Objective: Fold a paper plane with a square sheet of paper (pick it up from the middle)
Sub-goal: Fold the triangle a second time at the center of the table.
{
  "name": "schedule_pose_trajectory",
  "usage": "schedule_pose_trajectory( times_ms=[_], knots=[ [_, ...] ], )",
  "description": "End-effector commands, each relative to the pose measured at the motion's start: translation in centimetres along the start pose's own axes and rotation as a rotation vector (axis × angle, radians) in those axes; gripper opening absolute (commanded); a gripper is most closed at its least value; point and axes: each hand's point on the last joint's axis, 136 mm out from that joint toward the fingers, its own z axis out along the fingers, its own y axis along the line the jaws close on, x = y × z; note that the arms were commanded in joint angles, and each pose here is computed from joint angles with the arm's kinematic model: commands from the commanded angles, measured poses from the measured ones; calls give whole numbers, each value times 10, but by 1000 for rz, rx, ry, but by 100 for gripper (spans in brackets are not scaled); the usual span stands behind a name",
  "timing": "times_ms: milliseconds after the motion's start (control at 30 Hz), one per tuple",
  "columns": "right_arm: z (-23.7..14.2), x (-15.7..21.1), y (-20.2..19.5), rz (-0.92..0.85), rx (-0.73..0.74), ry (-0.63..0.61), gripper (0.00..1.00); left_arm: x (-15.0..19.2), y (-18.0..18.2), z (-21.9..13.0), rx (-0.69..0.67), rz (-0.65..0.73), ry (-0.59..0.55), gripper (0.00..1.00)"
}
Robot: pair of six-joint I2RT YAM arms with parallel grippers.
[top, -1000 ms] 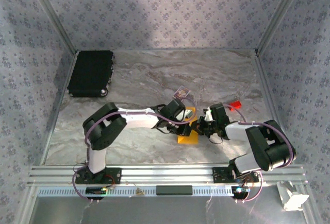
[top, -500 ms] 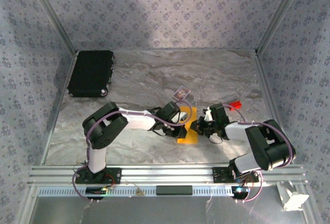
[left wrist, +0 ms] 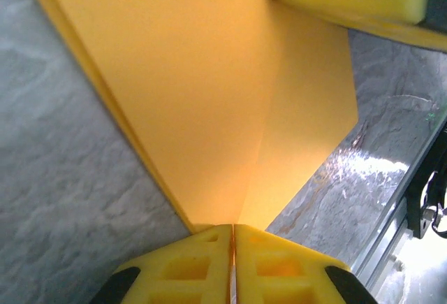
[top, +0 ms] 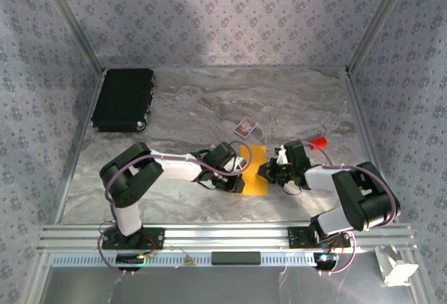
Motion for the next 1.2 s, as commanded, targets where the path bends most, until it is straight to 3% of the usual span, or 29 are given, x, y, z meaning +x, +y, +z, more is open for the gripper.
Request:
schedule_pose_trajectory(
  times_ms=[0,133,333,567,833,1167],
  knots=[
    [2,9,-34,60,125,14,0,30,22,-7,-90,-23,75,10],
    [2,8,-31,59,118,15,0,20,3,-17,-59,40,29,9],
    [1,7,-29,59,115,10,0,-18,-24,-36,-14,84,-144,9],
    [0,7,-28,57,113,11,0,-31,-35,-11,44,67,-91,10],
    [-2,2,-11,31,60,2,0,-4,5,10,-79,29,35,5],
    [-10,15,21,-67,7,12,1,16,28,16,-118,-28,56,1]
  ],
)
